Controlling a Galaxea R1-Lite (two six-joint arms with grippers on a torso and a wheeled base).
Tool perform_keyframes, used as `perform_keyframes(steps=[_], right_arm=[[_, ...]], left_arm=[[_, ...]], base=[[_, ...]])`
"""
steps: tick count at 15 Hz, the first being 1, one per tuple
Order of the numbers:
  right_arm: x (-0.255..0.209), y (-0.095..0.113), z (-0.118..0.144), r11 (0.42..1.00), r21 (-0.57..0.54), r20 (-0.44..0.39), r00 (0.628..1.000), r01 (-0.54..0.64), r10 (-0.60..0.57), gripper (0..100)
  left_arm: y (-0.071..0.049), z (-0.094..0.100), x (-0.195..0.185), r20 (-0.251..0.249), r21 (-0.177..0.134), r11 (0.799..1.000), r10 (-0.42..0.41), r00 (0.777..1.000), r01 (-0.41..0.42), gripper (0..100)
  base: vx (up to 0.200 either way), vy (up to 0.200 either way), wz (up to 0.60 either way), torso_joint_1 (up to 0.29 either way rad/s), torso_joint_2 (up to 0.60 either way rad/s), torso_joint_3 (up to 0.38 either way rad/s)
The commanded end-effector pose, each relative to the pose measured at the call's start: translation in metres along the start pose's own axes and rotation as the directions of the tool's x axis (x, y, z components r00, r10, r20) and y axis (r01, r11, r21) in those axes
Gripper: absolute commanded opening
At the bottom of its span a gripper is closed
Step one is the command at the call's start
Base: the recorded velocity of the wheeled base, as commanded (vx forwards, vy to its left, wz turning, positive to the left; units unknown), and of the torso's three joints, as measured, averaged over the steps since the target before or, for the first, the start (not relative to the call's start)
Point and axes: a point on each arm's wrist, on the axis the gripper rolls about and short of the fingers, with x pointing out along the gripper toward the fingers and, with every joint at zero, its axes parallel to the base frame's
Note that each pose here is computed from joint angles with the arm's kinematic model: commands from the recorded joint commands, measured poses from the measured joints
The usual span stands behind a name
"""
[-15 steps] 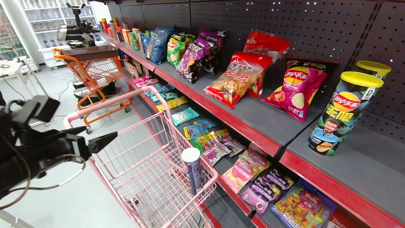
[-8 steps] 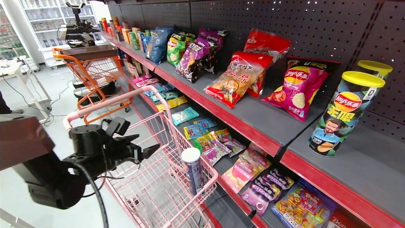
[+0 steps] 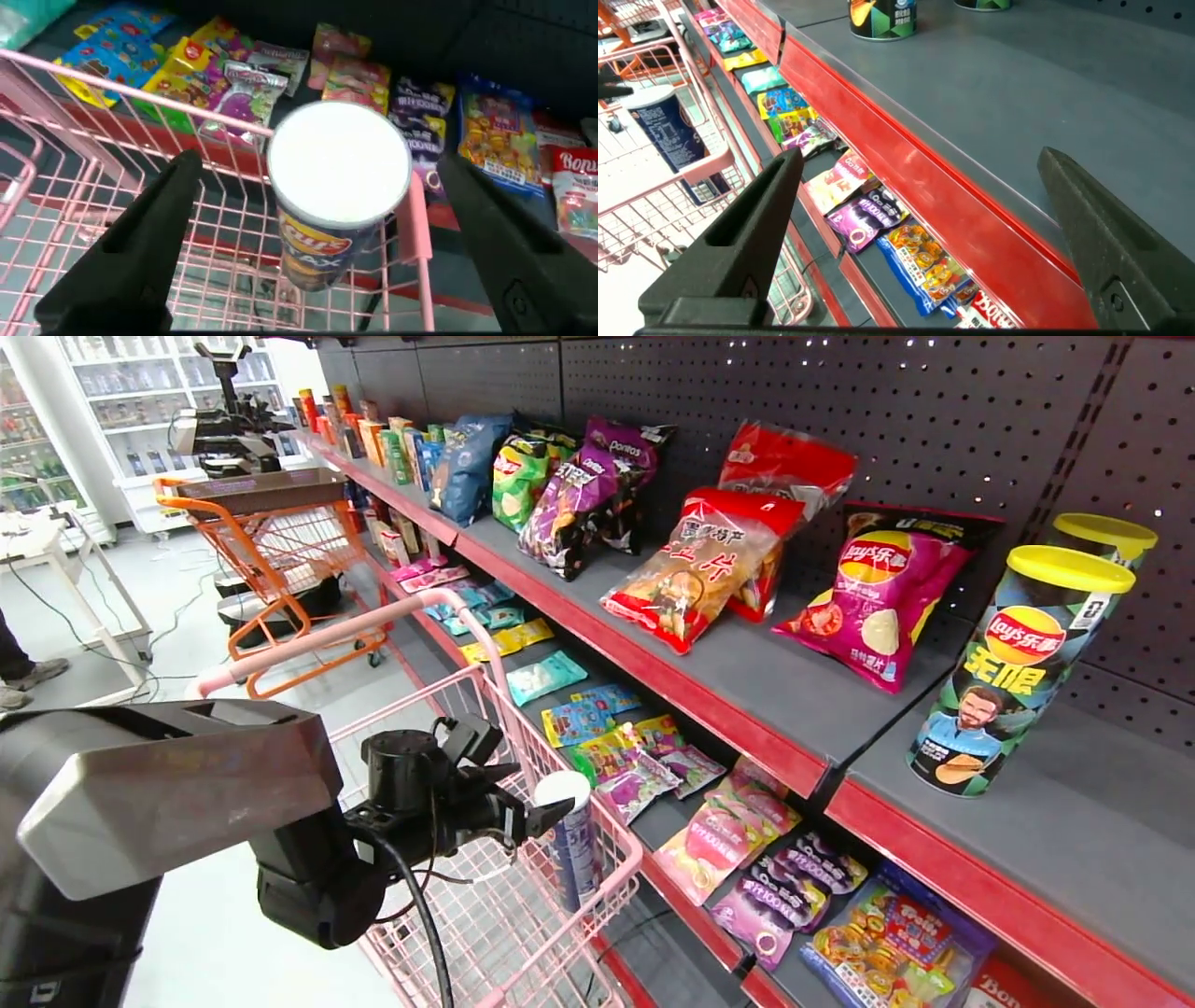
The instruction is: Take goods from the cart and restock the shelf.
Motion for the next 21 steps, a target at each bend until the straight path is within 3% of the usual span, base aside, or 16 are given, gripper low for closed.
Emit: perform_keyframes(steps=[1, 8, 11, 16, 21], right_arm=[[0.0, 0.0, 0.0, 1.0, 0.0, 0.001, 1.0, 0.001, -0.001, 100], [0.0, 0.0, 0.0, 1.0, 0.0, 0.001, 1.0, 0.001, -0.001, 100], [0.0, 0.0, 0.0, 1.0, -0.002, 0.001, 1.0, -0.001, 0.001, 100], [0.0, 0.0, 0.0, 1.0, -0.003, 0.001, 1.0, -0.001, 0.001, 100], [0.0, 0.0, 0.0, 1.0, -0.005, 0.001, 1.0, -0.001, 0.001, 100]], left_arm=[[-0.007, -0.006, 0.003, -0.019, -0.001, 1.0, -0.02, 1.0, 0.02, 100], [-0.004, -0.022, 0.01, -0.057, -0.016, 1.0, -0.019, 0.998, 0.018, 100], [0.001, -0.029, 0.024, -0.01, 0.004, 1.0, -0.014, 1.0, 0.014, 100], [0.002, -0.03, 0.031, -0.003, 0.009, 1.0, -0.019, 1.0, 0.019, 100], [-0.008, -0.032, 0.043, -0.008, 0.018, 0.998, -0.055, 0.998, 0.055, 100]], base=[[0.0, 0.0, 0.0, 0.0, 0.0, 0.0], [0.0, 0.0, 0.0, 0.0, 0.0, 0.0], [0.0, 0.0, 0.0, 0.0, 0.0, 0.0], [0.0, 0.0, 0.0, 0.0, 0.0, 0.0], [0.0, 0.0, 0.0, 0.0, 0.0, 0.0]])
